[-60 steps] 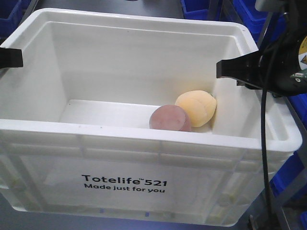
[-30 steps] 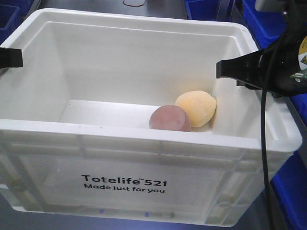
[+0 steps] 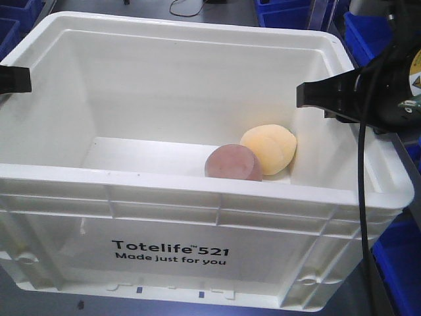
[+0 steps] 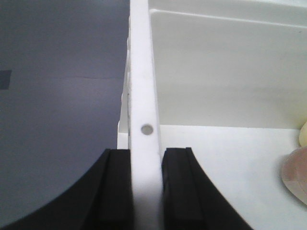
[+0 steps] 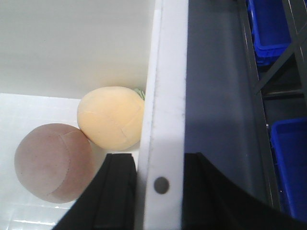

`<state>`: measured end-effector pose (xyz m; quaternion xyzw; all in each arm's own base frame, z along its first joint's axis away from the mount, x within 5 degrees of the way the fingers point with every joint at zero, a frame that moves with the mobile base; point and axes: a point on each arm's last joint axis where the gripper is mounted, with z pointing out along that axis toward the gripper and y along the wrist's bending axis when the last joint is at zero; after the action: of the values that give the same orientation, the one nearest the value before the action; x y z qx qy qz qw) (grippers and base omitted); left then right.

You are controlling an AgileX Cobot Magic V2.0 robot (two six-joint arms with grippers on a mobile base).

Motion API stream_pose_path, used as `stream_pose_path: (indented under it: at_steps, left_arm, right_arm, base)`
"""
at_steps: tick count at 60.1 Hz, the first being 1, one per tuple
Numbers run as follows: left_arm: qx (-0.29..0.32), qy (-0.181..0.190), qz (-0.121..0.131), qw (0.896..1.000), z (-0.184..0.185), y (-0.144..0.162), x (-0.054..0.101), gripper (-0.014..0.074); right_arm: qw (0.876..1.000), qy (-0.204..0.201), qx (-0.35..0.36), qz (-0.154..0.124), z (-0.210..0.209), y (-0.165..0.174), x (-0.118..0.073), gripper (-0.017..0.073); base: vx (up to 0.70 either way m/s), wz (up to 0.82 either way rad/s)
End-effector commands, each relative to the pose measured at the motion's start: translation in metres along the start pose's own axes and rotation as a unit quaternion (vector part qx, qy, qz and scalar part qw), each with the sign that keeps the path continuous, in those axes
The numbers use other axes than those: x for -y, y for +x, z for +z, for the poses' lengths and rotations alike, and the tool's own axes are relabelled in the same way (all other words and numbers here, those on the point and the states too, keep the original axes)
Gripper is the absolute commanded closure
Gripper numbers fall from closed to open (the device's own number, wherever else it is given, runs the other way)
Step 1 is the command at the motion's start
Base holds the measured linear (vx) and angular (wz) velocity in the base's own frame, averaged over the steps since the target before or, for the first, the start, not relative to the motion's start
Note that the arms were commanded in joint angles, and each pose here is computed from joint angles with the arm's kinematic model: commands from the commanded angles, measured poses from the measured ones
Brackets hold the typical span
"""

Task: Place moving items into box and shelve
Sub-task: 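Carry the tote with both grippers along the aisle of blue bins, then hold the tote with both grippers while the base approaches the shelf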

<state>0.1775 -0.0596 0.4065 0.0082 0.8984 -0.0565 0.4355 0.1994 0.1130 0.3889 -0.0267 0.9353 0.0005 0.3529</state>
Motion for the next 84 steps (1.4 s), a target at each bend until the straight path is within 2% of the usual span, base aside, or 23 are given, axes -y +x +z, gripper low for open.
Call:
stream_pose_path:
  at_steps: [1, 47, 84]
  left_arm:
    - [0.099, 0.012, 0.015, 0.995, -0.0201, -0.0209, -0.0012, 0.0607]
    - [0.099, 0.012, 0.015, 0.995, -0.0201, -0.0209, -0.0012, 0.0607]
    - [0.099, 0.012, 0.015, 0.995, -0.0201, -0.0209, -0.0012, 0.0607]
  right_arm:
    - [0.996, 0.017, 0.081, -0.015, -0.0176, -0.0163, 0.0113, 0.0571]
    - [0.996, 0.017, 0.081, -0.015, -0.0176, -0.0163, 0.0113, 0.0571]
    - [0.996, 0.017, 0.081, -0.015, -0.0176, -0.0163, 0.0113, 0.0571]
  base:
    - [0.31, -0.01]
    - [0.27, 0.00]
    - [0.14, 0.33]
